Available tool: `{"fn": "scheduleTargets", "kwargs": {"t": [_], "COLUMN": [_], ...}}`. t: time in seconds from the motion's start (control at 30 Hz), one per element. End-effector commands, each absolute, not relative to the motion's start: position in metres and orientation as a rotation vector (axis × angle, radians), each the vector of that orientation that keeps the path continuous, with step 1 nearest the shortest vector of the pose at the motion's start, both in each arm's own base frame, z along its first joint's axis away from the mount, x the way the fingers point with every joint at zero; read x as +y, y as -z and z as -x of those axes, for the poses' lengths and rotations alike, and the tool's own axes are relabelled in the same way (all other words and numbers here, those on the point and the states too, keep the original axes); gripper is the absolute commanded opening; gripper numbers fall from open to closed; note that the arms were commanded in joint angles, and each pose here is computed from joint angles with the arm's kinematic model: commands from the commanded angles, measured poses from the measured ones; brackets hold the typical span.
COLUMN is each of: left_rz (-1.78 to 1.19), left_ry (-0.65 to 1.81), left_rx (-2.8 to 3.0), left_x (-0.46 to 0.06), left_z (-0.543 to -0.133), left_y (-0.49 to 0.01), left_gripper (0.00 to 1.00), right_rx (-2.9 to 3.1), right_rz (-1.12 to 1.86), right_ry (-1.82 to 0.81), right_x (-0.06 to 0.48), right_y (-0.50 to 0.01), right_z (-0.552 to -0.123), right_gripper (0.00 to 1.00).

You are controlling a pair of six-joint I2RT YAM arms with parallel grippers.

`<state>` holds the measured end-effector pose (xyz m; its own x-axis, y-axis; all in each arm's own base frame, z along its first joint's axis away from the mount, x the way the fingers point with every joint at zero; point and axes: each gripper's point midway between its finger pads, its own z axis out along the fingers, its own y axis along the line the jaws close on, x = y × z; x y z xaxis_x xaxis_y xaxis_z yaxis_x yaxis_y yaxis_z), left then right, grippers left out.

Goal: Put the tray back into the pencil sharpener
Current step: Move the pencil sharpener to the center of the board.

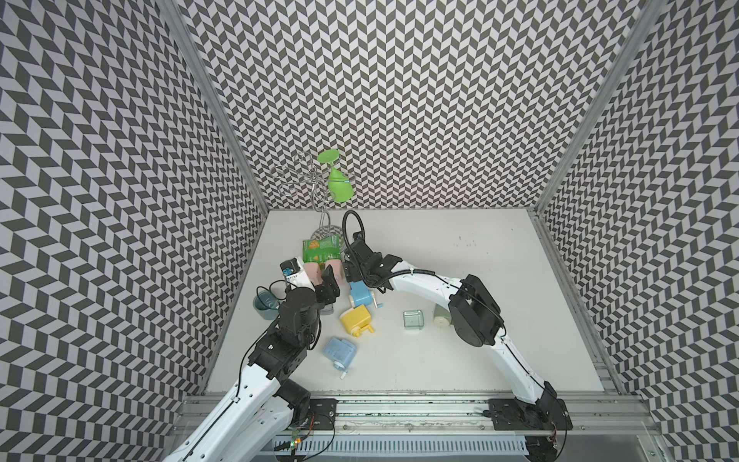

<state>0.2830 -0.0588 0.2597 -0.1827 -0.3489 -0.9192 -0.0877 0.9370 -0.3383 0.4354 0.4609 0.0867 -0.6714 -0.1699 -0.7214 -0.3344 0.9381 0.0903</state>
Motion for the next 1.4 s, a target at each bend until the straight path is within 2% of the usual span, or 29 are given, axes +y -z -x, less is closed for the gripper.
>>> {"fn": "scheduleTargets", "kwargs": {"t": [0.0, 0.4, 0.77, 1.03, 1.37], "left_rz": [0.316, 0.317, 0.316, 0.293, 0.223], "left_ry": [0.256, 0.257, 0.252, 0.248, 0.268], "left_rx": [1.711, 1.691, 1.698, 1.716, 1.769], "left_x": [-0.058, -0.055, -0.055, -0.059, -0.073], "left_z": [-0.282, -0.280, -0.283, -0.285, -0.292], "left_y": [-0.267, -0.271, -0.269, -0.265, -0.255], "left_gripper": [0.76, 0.76, 0.75, 0.75, 0.75], "right_rx": [2.332, 2.384, 2.397, 2.431, 2.498], "right_rz": [0.275, 0.237, 0.181, 0.200, 0.267], "right_ry": [-0.232, -0.290, -0.215, -0.151, -0.165], "right_x": [0.450, 0.443, 0.407, 0.375, 0.368], "right_y": [-0.079, -0.057, -0.054, -0.051, -0.035], "right_z": [-0.446, -0.459, -0.475, -0.467, -0.456], "right_gripper": [0.86, 0.73, 0.64, 0.63, 0.64]}}
